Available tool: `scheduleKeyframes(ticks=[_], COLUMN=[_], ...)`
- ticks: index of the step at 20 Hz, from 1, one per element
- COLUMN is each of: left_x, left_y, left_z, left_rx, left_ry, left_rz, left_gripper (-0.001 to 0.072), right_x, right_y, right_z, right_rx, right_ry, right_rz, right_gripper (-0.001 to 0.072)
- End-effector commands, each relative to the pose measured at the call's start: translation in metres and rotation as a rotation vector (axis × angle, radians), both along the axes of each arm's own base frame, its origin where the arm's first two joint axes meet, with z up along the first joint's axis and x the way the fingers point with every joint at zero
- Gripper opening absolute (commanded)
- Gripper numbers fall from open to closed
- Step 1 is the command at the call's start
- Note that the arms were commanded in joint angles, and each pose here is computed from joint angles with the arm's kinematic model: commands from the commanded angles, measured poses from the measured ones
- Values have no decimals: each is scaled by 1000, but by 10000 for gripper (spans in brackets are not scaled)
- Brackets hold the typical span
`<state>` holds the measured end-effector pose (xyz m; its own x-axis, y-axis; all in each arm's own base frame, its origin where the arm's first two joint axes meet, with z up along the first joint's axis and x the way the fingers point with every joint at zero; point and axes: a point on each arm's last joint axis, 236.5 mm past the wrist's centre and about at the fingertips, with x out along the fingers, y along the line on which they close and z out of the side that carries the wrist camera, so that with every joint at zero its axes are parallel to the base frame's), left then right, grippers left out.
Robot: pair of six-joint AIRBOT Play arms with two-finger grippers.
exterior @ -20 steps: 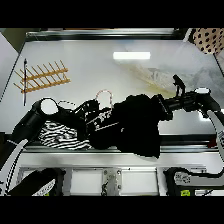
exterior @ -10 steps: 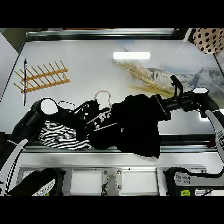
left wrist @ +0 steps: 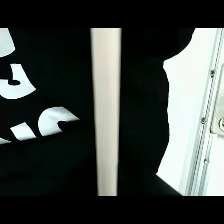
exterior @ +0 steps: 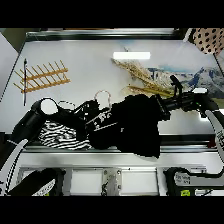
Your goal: Fold the clothes and pants, and hang the long-sleeved shirts on hangers.
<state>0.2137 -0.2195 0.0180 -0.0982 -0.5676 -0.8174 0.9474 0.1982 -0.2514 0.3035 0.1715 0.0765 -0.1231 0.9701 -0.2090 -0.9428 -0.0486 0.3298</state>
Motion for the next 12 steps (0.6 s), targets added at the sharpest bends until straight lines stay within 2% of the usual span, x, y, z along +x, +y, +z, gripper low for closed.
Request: scheduleKeyframes(ticks=[1, 3, 4, 5, 12], left_x=[0, 0, 0, 0, 1], left_y=[-1, -1, -1, -1, 0], left_z=[1, 1, 1, 1, 1], left_rx=[-3, -3, -3, -3, -3], left_ry=[-1, -1, -1, -1, -2], left_rz=[1, 1, 1, 1, 1], left_gripper=[17, 16, 16, 17, 16], right_x=[0, 0, 0, 0, 0], right_y=[0, 0, 0, 0, 0], right_z=[0, 0, 0, 0, 0], right_rx=[0, 0, -1, 0, -1], right_ry=[2, 2, 2, 2, 5], right_rz=[1, 1, 2, 2, 1], right_gripper=[590, 573, 376, 28, 21])
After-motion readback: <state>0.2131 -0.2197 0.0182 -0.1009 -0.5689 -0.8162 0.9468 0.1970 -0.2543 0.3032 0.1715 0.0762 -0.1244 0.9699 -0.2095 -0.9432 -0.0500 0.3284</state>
